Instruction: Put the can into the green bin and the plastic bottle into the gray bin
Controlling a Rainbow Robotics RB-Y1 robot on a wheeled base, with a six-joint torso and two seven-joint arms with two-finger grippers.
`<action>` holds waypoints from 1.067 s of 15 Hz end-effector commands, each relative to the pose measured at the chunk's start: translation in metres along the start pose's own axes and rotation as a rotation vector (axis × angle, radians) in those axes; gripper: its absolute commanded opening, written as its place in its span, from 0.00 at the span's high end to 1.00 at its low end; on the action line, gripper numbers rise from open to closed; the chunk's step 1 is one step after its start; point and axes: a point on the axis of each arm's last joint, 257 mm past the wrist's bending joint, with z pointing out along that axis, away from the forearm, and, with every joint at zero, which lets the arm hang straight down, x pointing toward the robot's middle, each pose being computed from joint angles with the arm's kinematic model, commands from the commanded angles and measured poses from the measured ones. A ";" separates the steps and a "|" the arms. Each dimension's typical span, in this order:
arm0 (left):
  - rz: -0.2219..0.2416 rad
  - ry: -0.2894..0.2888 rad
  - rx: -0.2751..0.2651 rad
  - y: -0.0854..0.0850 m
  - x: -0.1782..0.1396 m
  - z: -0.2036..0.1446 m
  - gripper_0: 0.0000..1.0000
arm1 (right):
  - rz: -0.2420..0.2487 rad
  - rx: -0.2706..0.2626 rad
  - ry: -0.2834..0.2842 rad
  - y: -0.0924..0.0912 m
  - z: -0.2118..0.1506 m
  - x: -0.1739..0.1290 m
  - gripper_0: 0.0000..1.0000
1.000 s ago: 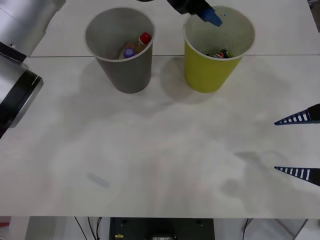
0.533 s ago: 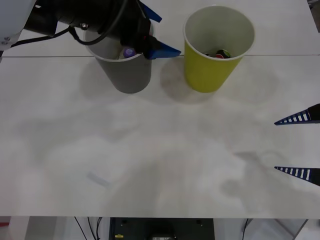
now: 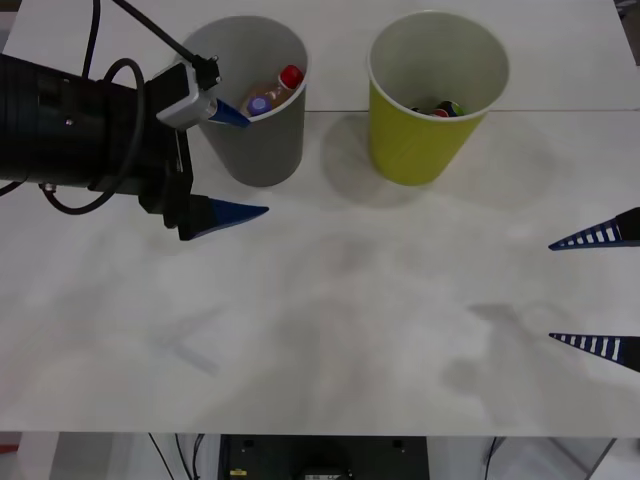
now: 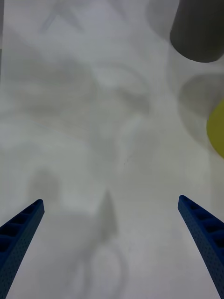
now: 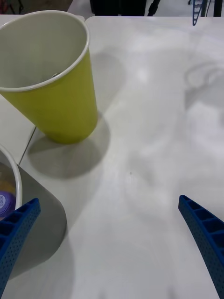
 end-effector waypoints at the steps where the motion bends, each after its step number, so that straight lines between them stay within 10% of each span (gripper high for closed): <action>1: 0.045 -0.006 0.013 -0.015 0.028 -0.008 0.00 | 0.000 0.000 0.000 0.000 0.000 0.000 0.00; 16: 0.295 0.080 0.115 -0.097 0.128 -0.032 0.00 | 0.000 0.000 0.000 0.000 0.000 0.000 0.00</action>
